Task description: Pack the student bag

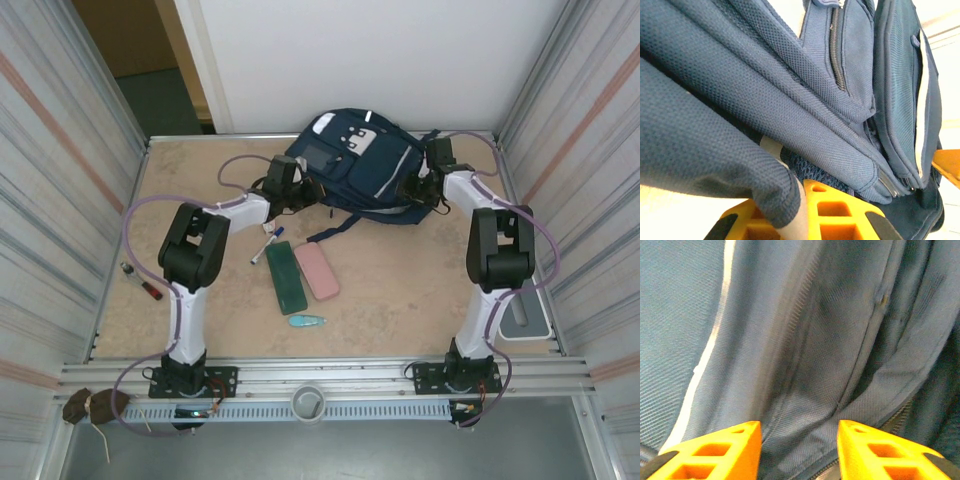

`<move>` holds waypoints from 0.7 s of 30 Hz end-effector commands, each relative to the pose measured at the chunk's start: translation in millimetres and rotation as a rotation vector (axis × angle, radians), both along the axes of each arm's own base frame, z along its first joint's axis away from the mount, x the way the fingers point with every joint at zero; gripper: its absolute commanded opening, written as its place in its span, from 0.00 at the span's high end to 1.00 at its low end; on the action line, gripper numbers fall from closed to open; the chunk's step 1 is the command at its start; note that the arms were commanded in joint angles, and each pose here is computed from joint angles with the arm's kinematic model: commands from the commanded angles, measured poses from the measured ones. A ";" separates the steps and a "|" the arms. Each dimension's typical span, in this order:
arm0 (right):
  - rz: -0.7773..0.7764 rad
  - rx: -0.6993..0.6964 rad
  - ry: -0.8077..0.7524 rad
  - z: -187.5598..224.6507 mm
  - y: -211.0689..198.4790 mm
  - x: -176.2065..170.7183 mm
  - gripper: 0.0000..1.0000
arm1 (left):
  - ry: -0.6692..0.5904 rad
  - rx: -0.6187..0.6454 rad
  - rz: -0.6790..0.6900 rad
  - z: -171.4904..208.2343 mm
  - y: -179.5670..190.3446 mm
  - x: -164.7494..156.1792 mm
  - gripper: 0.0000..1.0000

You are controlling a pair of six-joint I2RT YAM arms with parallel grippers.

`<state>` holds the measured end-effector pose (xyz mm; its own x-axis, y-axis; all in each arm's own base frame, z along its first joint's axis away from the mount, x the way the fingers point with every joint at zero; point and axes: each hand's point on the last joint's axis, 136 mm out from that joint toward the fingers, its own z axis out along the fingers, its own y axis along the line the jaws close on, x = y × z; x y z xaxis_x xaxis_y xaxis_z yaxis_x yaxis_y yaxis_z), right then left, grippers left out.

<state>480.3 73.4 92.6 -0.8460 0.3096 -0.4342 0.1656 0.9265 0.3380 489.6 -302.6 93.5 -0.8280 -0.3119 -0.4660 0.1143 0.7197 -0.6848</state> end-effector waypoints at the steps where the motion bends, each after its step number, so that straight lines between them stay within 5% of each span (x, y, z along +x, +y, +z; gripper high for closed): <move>1: 0.058 -0.104 -0.119 41.1 2.7 -14.1 0.51 | -0.093 -0.095 -0.030 57.5 -17.8 -11.5 1.00; 14: 0.386 -0.082 -0.364 54.4 128.6 -106.8 0.42 | -0.071 -0.144 -0.023 66.7 -24.4 -32.2 1.00; 21: 0.435 -0.076 -0.436 28.0 167.7 -118.7 0.43 | -0.075 -0.159 -0.044 75.8 -31.4 -45.1 1.00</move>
<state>341.9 235.1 108.6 -0.7088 -0.1185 -0.6954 -0.3751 0.8981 0.2294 458.0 -313.7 113.4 -0.8230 -0.3712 -0.4300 0.0751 0.6793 -0.7300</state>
